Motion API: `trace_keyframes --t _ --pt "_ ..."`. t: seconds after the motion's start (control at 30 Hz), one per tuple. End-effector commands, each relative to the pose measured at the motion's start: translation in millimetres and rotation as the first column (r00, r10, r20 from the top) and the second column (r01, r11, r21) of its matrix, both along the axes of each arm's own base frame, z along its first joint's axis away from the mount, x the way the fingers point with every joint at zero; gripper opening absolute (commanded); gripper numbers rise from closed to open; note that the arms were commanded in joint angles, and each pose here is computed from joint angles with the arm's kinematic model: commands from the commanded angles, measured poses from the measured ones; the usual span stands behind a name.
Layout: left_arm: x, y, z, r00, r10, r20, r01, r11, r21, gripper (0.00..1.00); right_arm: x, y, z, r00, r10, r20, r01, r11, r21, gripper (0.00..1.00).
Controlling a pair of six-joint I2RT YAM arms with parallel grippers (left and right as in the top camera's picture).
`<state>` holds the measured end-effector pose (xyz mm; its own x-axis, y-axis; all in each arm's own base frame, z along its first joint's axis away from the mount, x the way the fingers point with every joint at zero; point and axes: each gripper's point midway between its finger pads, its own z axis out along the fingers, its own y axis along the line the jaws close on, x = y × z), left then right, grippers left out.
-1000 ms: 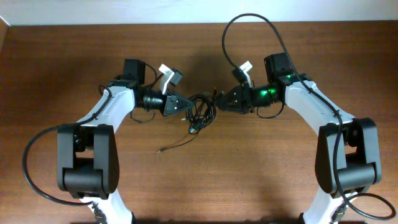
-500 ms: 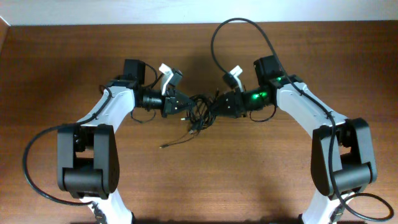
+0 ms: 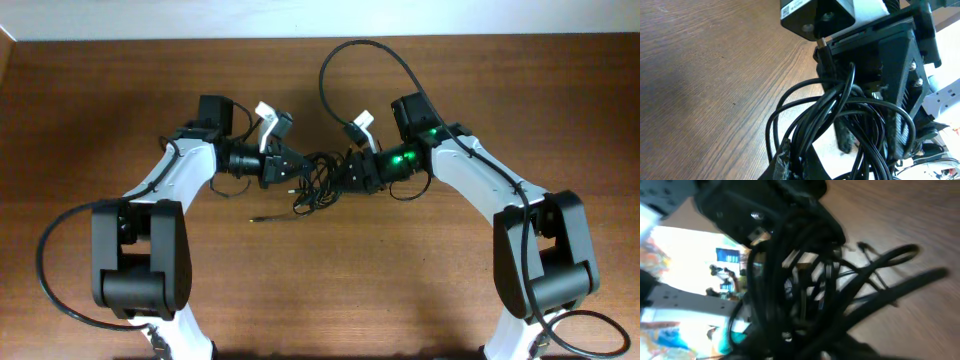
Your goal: Untangle cables
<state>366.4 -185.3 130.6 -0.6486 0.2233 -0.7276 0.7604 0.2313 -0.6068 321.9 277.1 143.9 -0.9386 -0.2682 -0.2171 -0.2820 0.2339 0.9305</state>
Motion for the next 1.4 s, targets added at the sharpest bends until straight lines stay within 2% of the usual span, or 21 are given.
trace_keyframes --t 0.0,0.07,0.1,0.17,0.23,0.3,0.33,0.4,0.43,0.47,0.57,0.63,0.7,0.73,0.8,0.83,0.9,0.97,1.1,1.23,1.37 --pt "2.3 -2.0 5.5 1.0 -0.011 0.019 0.012 1.0 -0.024 0.0 9.7 -6.7 -9.6 0.998 -0.034 0.054 0.038 0.997 -0.074 0.54" --pt "2.2 -2.0 5.5 1.0 -0.012 0.019 0.012 1.0 -0.025 0.0 15.8 -18.3 6.9 0.998 -0.061 0.003 0.061 0.998 0.005 0.61" --pt "2.4 -1.7 5.6 1.0 -0.011 0.019 0.011 1.0 -0.025 0.0 24.4 -30.0 9.5 0.995 -0.102 0.002 0.102 0.995 -0.005 0.68" --pt "2.5 -1.6 5.6 1.0 -0.01 0.019 0.011 1.0 -0.025 0.0 40.3 -55.6 2.2 0.978 -0.206 0.014 0.206 0.972 -0.114 0.71" --pt "3.1 -1.6 5.7 1.0 -0.009 0.018 0.009 1.0 -0.025 0.0 45.1 -72.4 -11.2 0.963 -0.268 0.028 0.267 0.935 -0.235 0.68" --pt "4.6 -1.6 5.9 1.0 0.01 -0.029 -0.011 1.0 -0.026 0.0 38.0 -69.7 -13.0 0.967 -0.254 0.007 0.247 0.937 -0.247 0.63" --pt "6.9 -0.4 2.5 0.998 0.032 -0.062 -0.033 0.999 -0.005 0.0 33.8 -65.7 -13.5 0.972 -0.233 0.011 0.229 0.942 -0.247 0.57" --pt "21.6 8.8 -17.2 0.975 0.159 -0.154 -0.14 0.982 0.126 0.0 23.0 -50.9 -13.2 0.986 -0.152 0.069 0.164 0.958 -0.236 0.57" --pt "34.2 19.6 -33.7 0.929 0.296 -0.222 -0.244 0.941 0.235 0.0 18.4 -43.4 -13.1 0.989 -0.127 0.082 0.143 0.96 -0.24 0.56" --pt "38.4 24.7 -42.0 0.896 0.363 -0.256 -0.292 0.916 0.277 0.0 16.1 -39.8 -14.4 0.989 -0.12 0.092 0.14 0.954 -0.263 0.53" --pt "40.8 31.6 -60.3 0.819 0.472 -0.326 -0.372 0.869 0.326 0.0 17.0 -41.2 -20.2 0.979 -0.164 0.121 0.198 0.901 -0.386 0.52" --pt "41.3 36.8 -76.2 0.723 0.565 -0.398 -0.444 0.821 0.357 0.0 18.2 -43.8 -14.9 0.961 -0.215 0.173 0.273 0.839 -0.47 0.48" --pt "42.6 35.1 -77.3 0.728 0.562 -0.393 -0.454 0.825 0.337 0.0 20.0 -44.1 -9.2 0.944 -0.236 0.23 0.323 0.798 -0.509 0.46" --pt "43.1 33.7 -75.5 0.734 0.553 -0.393 -0.452 0.831 0.325 0.0 20.0 -39.5 -3.3 0.942 -0.229 0.245 0.324 0.809 -0.49 0.46" --pt "44.3 26.8 -65.6 0.763 0.51 -0.398 -0.436 0.86 0.266 0.0 23.1 -23.7 12.4 0.942 -0.214 0.258 0.305 0.866 -0.396 0.26" --pt "44.3 24.4 -62.7 0.771 0.495 -0.4 -0.429 0.869 0.249 0.0 25.3 -13.8 22.8 0.94 -0.202 0.275 0.29 0.897 -0.334 0.09" --pt "44.5 19.2 -60.7 0.786 0.482 -0.387 -0.42 0.876 0.238 0.0 28.4 -6.4 20.7 0.926 -0.203 0.318 0.314 0.881 -0.353 0.12" --pt "42.1 7.5 -58.5 0.824 0.446 -0.35 -0.389 0.894 0.224 0.0 36.1 -13.5 0.4 0.885 -0.239 0.401 0.426 0.762 -0.488 0.16" --pt "38.8 -4.9 -57.2 0.844 0.42 -0.334 -0.364 0.906 0.217 0.0 47.7 -15.6 -11.3 0.765 -0.222 0.605 0.612 0.546 -0.572 0.26" --pt "38.7 -5.3 -57.1 0.845 0.419 -0.334 -0.363 0.906 0.217 0.0 55.7 -19.8 -15.6 0.71 -0.196 0.677 0.675 0.463 -0.574 0.28" --pt "38.4 -5.8 -57.1 0.845 0.417 -0.334 -0.362 0.907 0.217 0.0 60.3 -17.1 -33.0 0.72 -0.187 0.668 0.667 0.452 -0.592 0.33"
